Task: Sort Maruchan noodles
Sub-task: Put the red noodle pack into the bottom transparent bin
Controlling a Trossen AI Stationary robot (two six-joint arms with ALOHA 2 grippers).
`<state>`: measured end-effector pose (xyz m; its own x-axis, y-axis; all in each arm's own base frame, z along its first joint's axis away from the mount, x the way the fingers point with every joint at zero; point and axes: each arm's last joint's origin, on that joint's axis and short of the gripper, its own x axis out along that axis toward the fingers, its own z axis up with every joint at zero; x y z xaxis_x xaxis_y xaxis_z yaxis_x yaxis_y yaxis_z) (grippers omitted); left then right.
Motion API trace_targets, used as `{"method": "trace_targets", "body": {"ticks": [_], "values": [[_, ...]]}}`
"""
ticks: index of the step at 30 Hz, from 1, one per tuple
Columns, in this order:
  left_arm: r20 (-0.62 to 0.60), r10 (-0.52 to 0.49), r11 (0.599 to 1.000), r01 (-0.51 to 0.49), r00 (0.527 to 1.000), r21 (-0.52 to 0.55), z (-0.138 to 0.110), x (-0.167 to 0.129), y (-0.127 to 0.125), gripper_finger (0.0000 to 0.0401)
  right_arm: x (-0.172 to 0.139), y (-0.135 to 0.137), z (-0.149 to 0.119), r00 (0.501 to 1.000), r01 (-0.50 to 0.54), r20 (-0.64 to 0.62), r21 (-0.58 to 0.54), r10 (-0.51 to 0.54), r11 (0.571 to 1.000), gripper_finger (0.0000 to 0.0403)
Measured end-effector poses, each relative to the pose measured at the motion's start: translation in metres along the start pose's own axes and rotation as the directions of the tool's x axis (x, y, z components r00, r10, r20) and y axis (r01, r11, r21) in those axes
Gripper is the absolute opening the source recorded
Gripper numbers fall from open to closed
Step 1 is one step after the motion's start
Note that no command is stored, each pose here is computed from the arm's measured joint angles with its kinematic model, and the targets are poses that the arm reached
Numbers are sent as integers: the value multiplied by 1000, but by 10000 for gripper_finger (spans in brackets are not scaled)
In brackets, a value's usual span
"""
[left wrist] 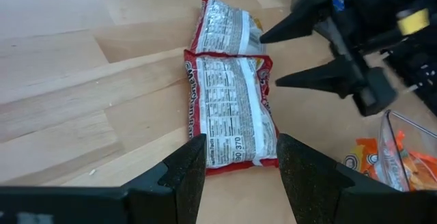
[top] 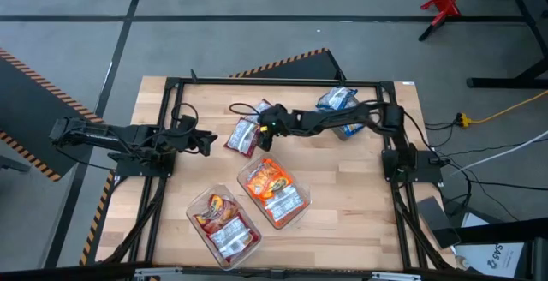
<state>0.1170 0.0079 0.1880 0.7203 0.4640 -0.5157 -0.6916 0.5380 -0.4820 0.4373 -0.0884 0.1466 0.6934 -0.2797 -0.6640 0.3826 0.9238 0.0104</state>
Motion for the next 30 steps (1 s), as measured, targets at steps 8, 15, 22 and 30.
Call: {"method": "trace_targets", "body": {"ticks": [8, 15, 22, 30], "values": [[1, 0, 1000, 0, 1000, 18, 0, 0, 0, 172, 22, 4, -22, 994, 105, -49, 77, -102, 992, 287], [3, 2, 1000, -2, 1000, 21, 0, 0, 0, 172, 23, 2, -25, 985, 165, -62, 116, -159, 979, 190], [4, 2, 1000, -2, 1000, 25, 0, 0, 0, 172, 23, 2, -25, 987, 152, -70, 166, -142, 974, 39], [8, 5, 998, -6, 1000, 63, 0, 0, 0, 172, 12, 2, -18, 990, 130, -68, 186, -120, 974, 8]]}}
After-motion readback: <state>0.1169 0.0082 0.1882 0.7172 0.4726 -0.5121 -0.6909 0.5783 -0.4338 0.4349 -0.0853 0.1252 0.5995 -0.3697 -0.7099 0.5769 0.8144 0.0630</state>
